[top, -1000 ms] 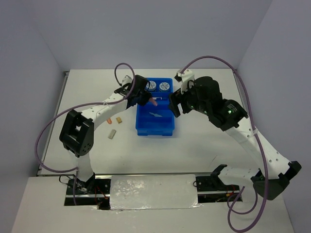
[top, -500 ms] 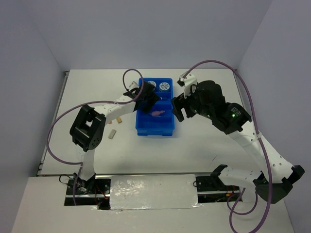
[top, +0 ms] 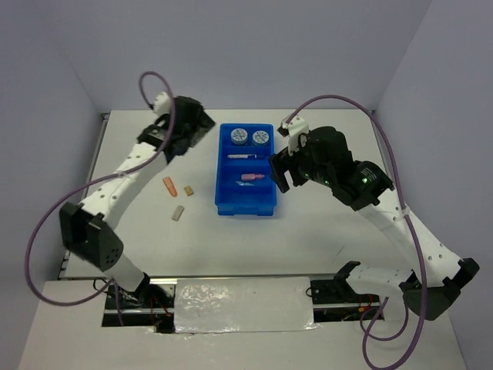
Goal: Sort the stationery into containers
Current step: Pick up the stationery from the center of the board.
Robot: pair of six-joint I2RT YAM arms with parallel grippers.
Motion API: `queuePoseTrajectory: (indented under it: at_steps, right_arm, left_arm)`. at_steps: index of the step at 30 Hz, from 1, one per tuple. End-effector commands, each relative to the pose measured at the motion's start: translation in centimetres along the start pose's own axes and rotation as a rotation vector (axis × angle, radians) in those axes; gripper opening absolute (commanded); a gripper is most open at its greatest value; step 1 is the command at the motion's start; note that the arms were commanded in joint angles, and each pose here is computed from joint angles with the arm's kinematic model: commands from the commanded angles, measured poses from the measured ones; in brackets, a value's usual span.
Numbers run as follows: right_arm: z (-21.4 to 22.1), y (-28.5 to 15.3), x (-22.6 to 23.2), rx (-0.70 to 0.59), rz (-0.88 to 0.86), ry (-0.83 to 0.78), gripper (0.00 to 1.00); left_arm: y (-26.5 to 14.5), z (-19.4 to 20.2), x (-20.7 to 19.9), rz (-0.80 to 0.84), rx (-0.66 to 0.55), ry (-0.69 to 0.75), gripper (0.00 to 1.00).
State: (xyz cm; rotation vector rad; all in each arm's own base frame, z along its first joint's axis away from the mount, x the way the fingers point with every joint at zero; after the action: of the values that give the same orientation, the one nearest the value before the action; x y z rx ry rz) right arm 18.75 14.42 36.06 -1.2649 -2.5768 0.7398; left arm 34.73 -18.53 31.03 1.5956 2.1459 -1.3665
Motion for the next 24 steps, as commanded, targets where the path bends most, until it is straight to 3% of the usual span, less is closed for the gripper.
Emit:
queuePoseTrajectory:
  at_steps: [1,6,9,17,24]
  right_arm:
    - [-1.0,0.1,0.1,-0.043,-0.016,0.013,0.86]
    - [-1.1,0.8,0.1,-0.016,-0.016,0.022,0.86]
    - [-1.2,1.2,0.4,-0.004,-0.043,0.029,0.86]
    - [-0.7,2.1,0.8,0.025,-0.086,0.048,0.86]
    - [-0.6,2.7,1.0,0.042,-0.109,0.055,0.86]
  left_arm:
    - [0.8,-4.2,7.2,-0.269,-0.05,0.135,0.99]
    - [6.3,-3.7,12.9,-0.424,0.228,0.293,0.97]
    - [8.1,-3.0,14.3,-0.518,0.287,0.347,0.97]
    - [8.3,-2.1,16.4,-0.546,0.279,0.336,0.97]
    - [10.6,-0.6,19.0,-0.537,0.349,0.339,0.92]
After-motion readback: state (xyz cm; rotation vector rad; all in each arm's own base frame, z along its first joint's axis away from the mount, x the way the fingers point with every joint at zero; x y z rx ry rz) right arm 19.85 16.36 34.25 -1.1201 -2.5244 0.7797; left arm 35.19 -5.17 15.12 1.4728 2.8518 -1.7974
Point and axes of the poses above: each gripper's point midway between its finger pads, its own y axis out along the fingers, its own x axis along the line the jaws close on, z = x × y, the point moved 10 cm from there along -y, back along the fingers, and after that the axes turned 1 degree about -y, right-handed, at the moved point
